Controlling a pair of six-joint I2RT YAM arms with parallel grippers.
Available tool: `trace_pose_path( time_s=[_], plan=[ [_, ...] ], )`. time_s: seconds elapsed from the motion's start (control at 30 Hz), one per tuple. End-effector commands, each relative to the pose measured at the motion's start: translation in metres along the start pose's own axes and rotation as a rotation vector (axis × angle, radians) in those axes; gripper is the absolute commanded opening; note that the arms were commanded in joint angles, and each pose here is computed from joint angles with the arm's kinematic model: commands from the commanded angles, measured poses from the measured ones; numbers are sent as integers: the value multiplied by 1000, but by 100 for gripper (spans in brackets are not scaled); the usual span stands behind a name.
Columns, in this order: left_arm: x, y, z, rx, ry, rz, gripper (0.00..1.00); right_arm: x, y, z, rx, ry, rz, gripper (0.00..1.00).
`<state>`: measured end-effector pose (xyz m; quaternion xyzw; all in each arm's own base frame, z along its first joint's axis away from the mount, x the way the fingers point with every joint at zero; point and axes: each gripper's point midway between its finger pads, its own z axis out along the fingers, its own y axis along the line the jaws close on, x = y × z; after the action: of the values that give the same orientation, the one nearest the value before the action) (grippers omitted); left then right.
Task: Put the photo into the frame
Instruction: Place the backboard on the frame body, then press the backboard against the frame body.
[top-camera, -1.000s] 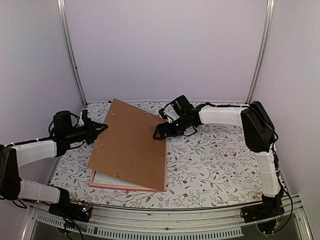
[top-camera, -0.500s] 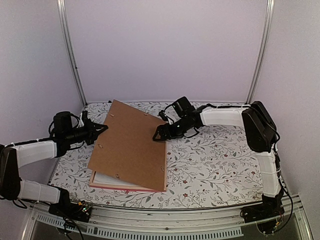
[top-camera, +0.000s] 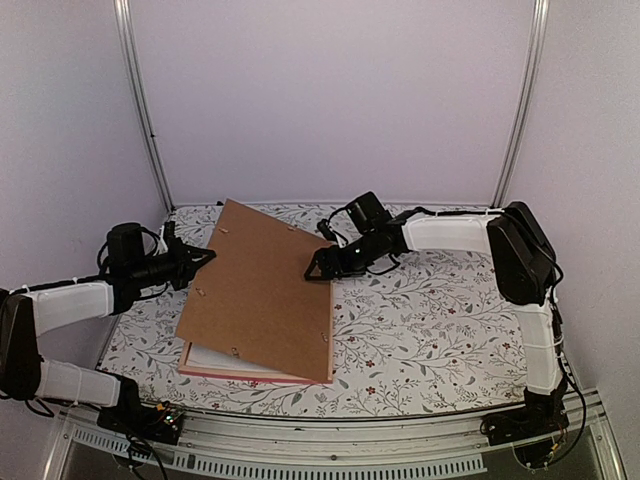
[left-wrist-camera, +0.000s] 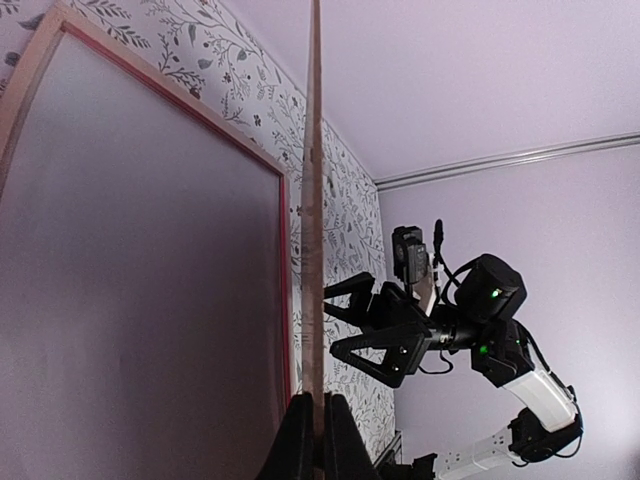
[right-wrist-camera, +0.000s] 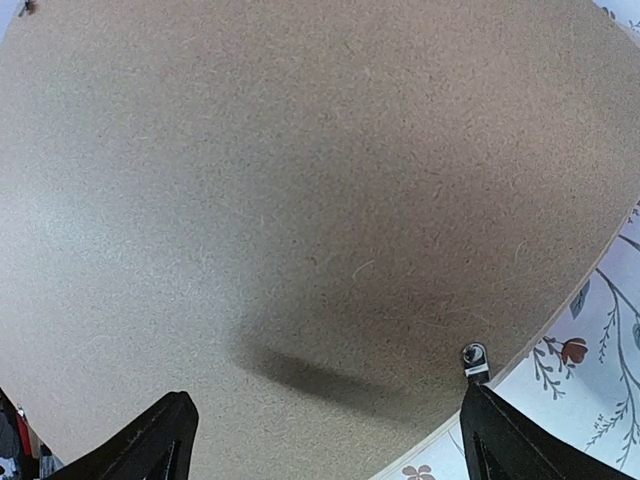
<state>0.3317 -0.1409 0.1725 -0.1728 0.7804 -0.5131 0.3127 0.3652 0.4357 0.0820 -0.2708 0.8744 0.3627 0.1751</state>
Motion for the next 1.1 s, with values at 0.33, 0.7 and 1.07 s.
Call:
trace_pose_path(
  time_s=[0.33,0.7,1.07],
  plan=[
    [-4,-22,-1,80,-16,47,0,-14,17,-19,-35,-50,-8,94],
    [-2,-22,-2,83,-13,46,0,-32,16,-24,-2,-102,-36,96],
    [-2,-24,-3,89,-14,47,0,-34,1,-7,4,-91,-28,96]
  ],
)
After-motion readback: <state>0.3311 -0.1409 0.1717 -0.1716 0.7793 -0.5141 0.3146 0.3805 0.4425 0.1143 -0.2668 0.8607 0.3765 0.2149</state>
